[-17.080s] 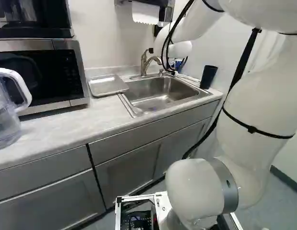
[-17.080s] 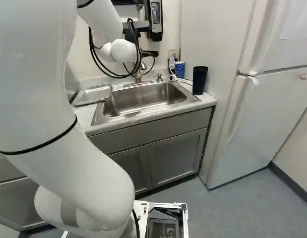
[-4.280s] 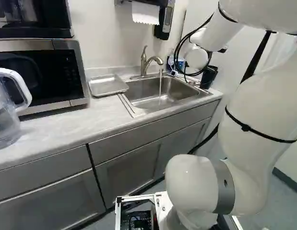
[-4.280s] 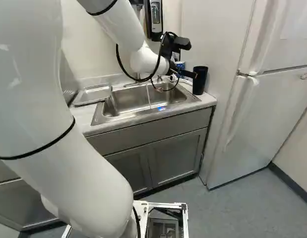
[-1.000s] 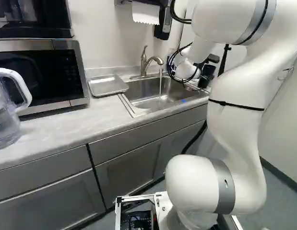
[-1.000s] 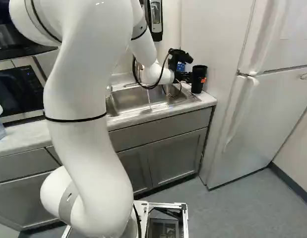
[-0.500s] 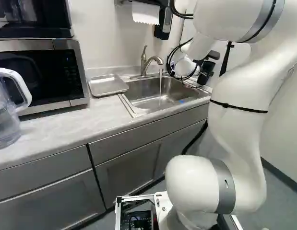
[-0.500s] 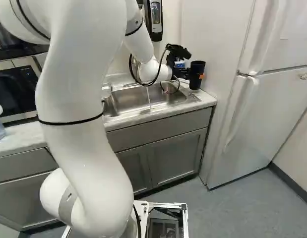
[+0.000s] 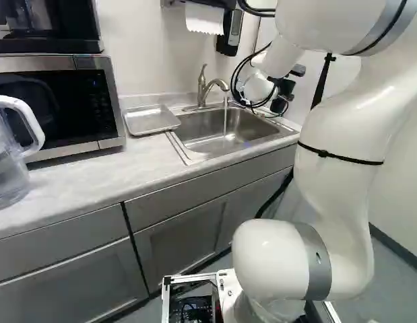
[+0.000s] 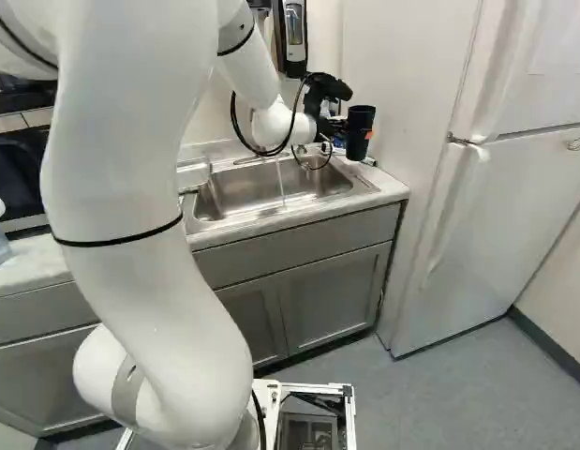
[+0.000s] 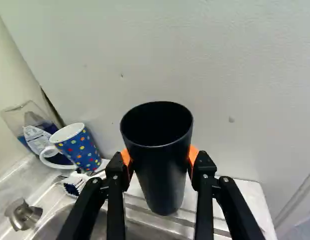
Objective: Rinse the cup and place it in the tray
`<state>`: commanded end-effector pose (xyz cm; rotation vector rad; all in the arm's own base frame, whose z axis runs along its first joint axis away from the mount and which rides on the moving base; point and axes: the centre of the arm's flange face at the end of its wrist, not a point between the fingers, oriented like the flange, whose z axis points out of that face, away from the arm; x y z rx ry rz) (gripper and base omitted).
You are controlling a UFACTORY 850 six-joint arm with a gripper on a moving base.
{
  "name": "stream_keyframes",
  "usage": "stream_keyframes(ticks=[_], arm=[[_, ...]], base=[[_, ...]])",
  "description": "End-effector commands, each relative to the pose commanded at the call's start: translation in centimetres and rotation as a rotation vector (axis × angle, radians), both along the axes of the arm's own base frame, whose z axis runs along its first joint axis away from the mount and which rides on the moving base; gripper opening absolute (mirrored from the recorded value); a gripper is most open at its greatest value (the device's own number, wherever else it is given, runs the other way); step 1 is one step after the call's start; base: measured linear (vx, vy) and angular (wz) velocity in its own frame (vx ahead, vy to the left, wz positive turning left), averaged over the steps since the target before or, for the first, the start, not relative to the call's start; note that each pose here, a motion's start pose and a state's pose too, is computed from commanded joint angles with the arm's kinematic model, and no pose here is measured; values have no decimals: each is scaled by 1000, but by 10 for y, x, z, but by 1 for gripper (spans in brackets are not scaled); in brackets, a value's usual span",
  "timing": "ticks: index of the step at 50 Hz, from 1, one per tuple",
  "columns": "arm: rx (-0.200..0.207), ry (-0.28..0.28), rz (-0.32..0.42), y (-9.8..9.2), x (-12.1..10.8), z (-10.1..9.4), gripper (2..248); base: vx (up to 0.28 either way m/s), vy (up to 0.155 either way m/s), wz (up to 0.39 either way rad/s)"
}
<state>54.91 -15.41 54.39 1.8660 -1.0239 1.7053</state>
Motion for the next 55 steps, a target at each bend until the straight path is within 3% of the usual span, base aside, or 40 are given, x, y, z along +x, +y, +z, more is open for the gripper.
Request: stream_keyframes(ticks=[24,40,55], arm=[[-55,-22,120,29,-3,30,124],[-91,-39,175,38,-3,49,124],[-105,-18,223,45,-2,48,124]], base=[[0,0,0],[0,0,0],[0,0,0]])
